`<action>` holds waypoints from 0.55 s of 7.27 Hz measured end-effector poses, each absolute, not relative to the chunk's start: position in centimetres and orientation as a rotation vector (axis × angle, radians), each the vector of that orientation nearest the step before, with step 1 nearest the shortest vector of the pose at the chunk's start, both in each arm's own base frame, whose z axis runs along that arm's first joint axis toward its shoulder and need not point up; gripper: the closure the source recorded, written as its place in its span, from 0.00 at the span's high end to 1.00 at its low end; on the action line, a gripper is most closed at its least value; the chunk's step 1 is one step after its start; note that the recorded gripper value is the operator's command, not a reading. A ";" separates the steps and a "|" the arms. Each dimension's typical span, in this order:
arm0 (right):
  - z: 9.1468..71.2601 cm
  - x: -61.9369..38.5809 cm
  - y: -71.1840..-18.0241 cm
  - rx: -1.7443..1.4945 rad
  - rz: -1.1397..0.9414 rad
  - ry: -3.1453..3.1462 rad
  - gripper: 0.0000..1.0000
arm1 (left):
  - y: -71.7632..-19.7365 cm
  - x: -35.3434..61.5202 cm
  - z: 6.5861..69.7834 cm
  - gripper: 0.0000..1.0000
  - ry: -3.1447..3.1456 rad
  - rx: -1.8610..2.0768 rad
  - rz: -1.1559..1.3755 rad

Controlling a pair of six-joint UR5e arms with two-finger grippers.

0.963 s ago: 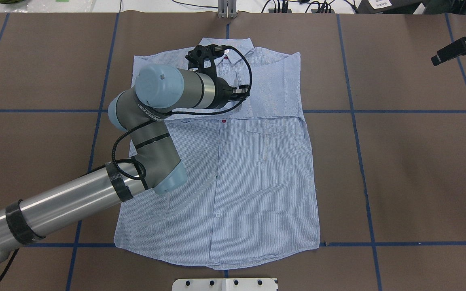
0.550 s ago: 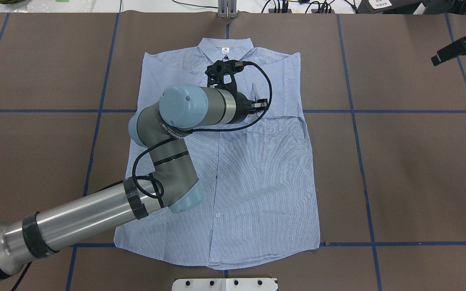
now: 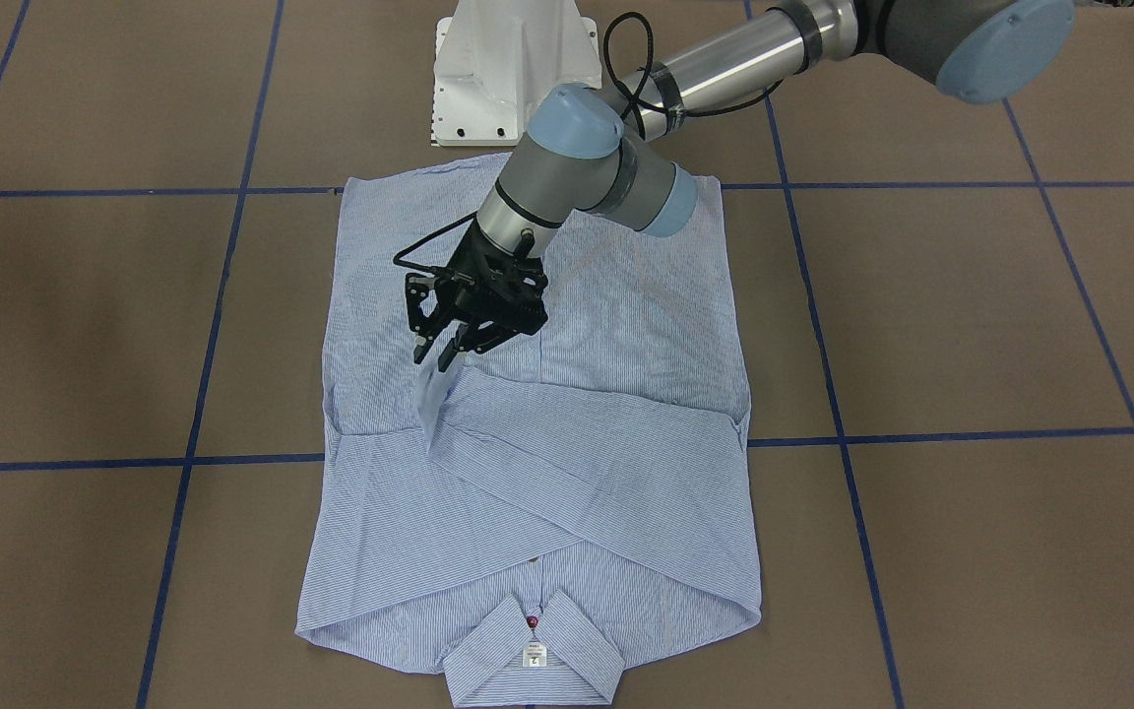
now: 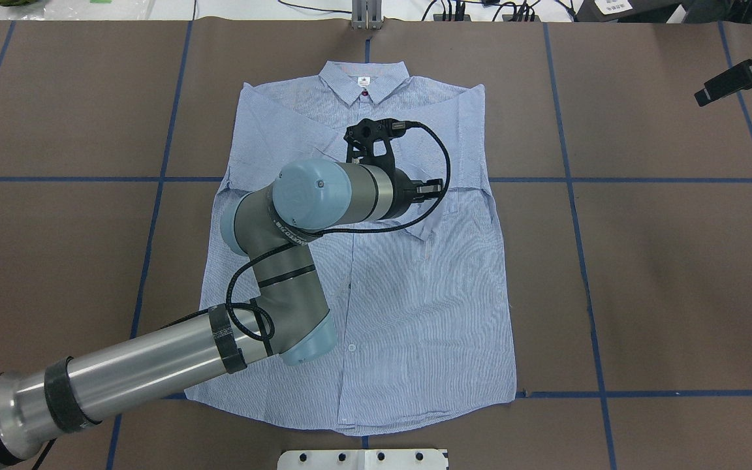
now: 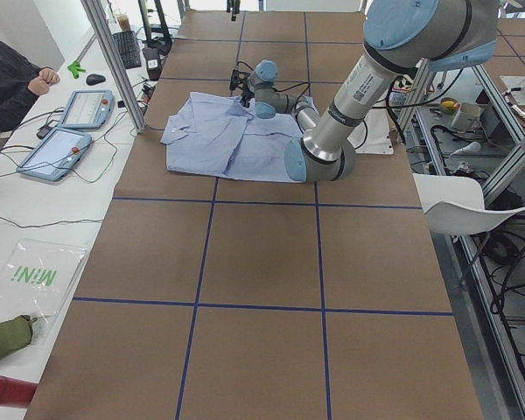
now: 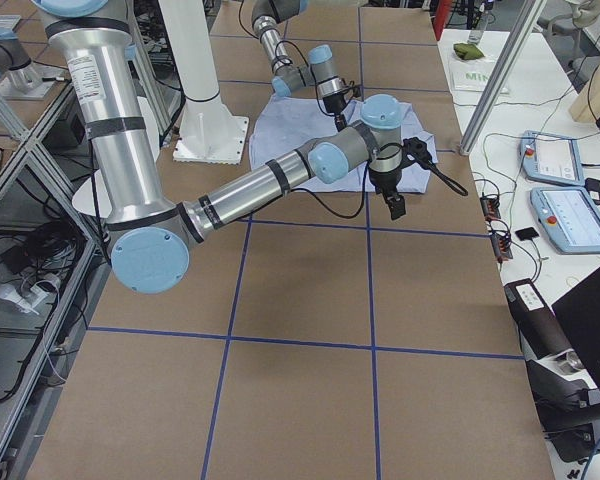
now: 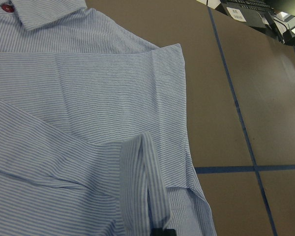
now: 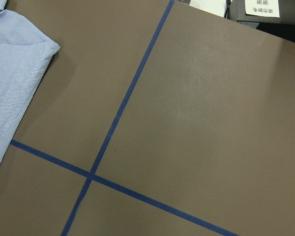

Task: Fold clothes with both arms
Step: 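Carry the cuff with the left gripper across the shirt front and release, then move both grippers down to the shirt's hem corners nearest the robot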

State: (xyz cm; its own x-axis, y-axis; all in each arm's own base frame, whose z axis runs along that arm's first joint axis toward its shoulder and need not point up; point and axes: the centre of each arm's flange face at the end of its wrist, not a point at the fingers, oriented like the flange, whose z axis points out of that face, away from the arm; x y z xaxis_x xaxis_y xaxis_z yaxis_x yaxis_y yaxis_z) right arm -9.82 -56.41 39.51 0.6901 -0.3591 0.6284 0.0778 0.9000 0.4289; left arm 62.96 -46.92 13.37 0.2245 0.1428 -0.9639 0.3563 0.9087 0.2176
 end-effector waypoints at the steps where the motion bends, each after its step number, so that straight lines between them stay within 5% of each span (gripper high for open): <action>1: 39.1 -10.1 -56.3 0.383 -0.230 -0.784 1.00 | -46.7 62.8 13.5 1.00 1.342 0.444 -0.142; 4: 33.6 -16.1 -51.5 0.349 -0.061 -0.861 1.00 | -43.5 56.1 14.7 1.00 1.189 0.519 0.032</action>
State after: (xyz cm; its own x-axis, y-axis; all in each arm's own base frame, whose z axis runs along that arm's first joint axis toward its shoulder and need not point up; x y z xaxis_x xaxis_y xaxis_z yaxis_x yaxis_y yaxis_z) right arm -16.11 -51.46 33.63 0.6539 -0.1927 0.7316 -0.0869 0.9415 0.3256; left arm 56.07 -43.54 14.74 0.3869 0.2913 -0.8749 0.2441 0.8826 0.4018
